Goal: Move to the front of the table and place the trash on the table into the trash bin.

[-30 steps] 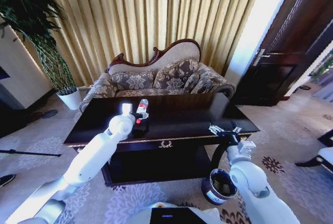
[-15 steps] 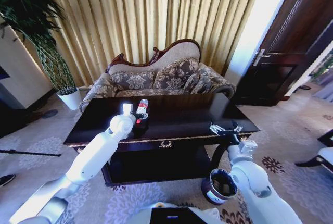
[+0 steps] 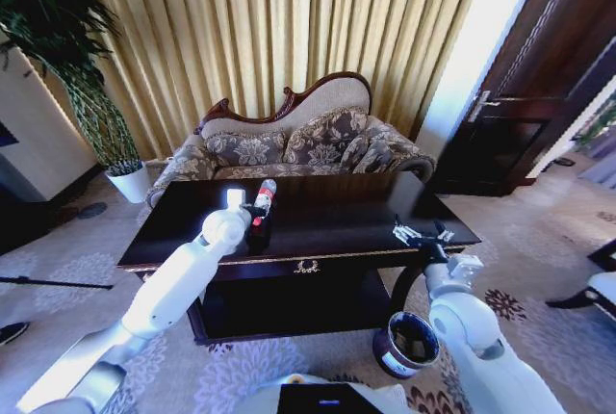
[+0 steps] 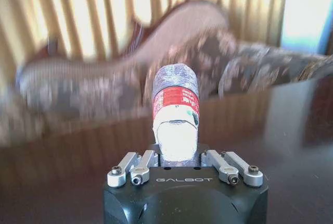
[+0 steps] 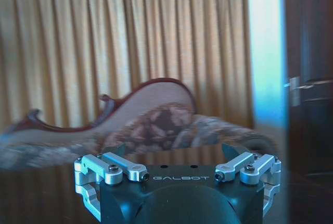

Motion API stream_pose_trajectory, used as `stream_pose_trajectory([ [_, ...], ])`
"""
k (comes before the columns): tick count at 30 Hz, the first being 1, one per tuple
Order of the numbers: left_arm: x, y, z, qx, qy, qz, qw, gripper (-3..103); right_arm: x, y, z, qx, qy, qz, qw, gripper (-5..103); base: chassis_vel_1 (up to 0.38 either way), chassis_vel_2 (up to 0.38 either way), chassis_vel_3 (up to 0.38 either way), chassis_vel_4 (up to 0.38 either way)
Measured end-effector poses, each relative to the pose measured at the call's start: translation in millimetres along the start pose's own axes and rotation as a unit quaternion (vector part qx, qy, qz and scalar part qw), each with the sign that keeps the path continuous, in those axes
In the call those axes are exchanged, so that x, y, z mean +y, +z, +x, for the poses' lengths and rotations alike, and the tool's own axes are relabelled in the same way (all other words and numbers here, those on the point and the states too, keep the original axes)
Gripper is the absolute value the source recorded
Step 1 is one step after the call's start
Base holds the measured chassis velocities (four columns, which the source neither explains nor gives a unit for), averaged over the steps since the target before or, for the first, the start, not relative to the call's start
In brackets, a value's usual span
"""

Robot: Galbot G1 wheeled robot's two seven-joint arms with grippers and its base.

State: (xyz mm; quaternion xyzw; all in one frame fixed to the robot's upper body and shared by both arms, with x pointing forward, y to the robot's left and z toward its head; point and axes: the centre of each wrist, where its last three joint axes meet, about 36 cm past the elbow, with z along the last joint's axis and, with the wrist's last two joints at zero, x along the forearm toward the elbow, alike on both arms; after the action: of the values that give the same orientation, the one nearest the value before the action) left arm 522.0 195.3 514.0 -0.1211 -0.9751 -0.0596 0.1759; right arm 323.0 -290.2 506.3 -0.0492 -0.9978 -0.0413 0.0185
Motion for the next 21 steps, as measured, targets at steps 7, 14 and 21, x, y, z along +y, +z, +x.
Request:
stream_pose_trajectory([
  [7, 15.7, 14.4, 0.4, -0.129, 0.019, -0.132, 0.9826, 30, 4.7, -19.6, -12.4, 0.033, -0.081, -0.091, 0.992, 100, 0.0, 0.0, 0.0, 0.0],
  [14, 30.0, 22.6, 4.3, -0.233, 0.031, -0.282, 0.9303, 30, 8.0, -52.7, -40.8, 0.065, -0.205, -0.201, 0.956, 100, 0.0, 0.0, 0.0, 0.0],
  [21, 30.9, 10.4, 15.6, -0.286, 0.036, -0.364, 0.8856, 30, 39.8, -70.4, -86.9, 0.064, -0.291, -0.235, 0.925, 100, 0.0, 0.0, 0.0, 0.0],
])
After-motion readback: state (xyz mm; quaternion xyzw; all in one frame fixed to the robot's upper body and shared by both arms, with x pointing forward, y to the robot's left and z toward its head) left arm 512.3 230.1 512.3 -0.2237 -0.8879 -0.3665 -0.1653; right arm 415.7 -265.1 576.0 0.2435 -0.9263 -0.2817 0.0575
